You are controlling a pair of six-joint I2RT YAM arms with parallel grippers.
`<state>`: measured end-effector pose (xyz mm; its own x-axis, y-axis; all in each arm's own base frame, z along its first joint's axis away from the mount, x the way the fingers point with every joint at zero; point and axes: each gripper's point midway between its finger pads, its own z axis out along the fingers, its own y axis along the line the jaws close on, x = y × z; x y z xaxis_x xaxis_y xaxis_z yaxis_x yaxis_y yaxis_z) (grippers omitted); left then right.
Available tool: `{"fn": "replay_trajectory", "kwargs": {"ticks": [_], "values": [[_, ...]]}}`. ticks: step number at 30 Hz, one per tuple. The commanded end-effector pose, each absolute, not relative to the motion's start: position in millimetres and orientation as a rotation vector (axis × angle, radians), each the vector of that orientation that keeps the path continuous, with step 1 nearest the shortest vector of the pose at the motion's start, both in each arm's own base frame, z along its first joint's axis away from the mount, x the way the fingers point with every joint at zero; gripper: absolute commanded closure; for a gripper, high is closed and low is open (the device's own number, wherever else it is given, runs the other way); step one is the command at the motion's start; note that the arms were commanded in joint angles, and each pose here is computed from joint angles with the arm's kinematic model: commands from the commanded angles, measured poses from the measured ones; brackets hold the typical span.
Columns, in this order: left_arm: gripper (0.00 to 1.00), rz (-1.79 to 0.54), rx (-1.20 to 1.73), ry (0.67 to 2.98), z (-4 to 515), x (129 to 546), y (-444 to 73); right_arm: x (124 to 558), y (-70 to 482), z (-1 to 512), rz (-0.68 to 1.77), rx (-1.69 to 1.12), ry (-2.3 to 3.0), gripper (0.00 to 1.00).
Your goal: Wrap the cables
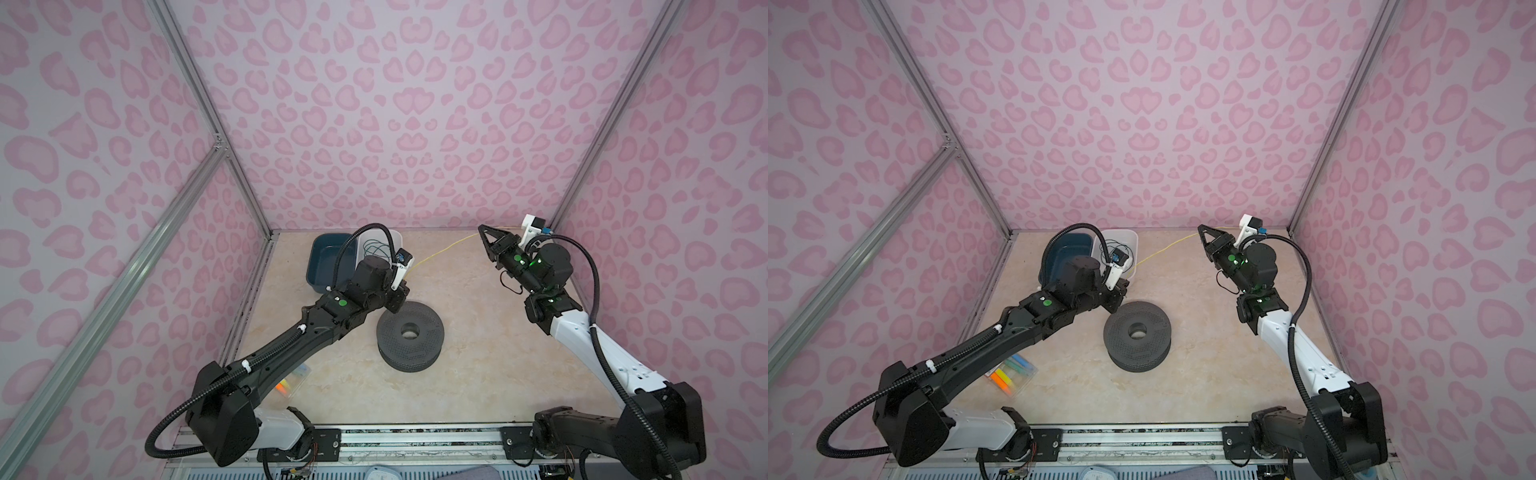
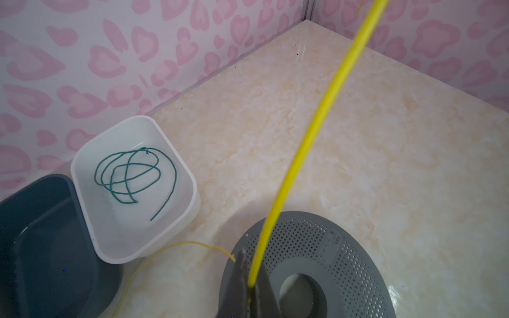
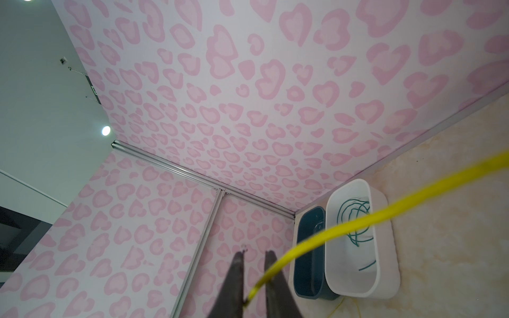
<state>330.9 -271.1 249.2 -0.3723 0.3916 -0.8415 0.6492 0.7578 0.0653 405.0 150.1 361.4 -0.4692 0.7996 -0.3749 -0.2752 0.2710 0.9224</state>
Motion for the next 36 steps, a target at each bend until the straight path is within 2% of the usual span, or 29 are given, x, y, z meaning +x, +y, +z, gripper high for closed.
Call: {"fn": "replay_trajectory", "kwargs": {"ticks": [1, 3, 6, 17, 22, 27, 36], "values": [[0.96, -0.288, 0.767, 2.088, 255, 328, -263, 402, 163, 355, 1.427, 0.436, 1.631, 0.51], [0.96, -0.343, 0.739, 2.082, 271, 328, -270, 395, 171, 349, 1.441, 0.422, 1.654, 0.43], [0.96, -0.424, 0.708, 2.066, 296, 330, -282, 381, 183, 340, 1.451, 0.394, 1.685, 0.37], [0.96, -0.523, 0.755, 2.075, 312, 338, -315, 338, 238, 362, 1.373, 0.138, 1.72, 0.37], [0.96, -0.55, 0.775, 2.066, 314, 333, -318, 340, 254, 368, 1.395, 0.105, 1.718, 0.44], [0.96, -0.59, 0.79, 2.047, 320, 326, -320, 349, 269, 361, 1.428, 0.105, 1.739, 0.56], [0.96, -0.603, 0.82, 2.047, 315, 323, -323, 354, 298, 338, 1.459, 0.068, 1.81, 0.64]]}}
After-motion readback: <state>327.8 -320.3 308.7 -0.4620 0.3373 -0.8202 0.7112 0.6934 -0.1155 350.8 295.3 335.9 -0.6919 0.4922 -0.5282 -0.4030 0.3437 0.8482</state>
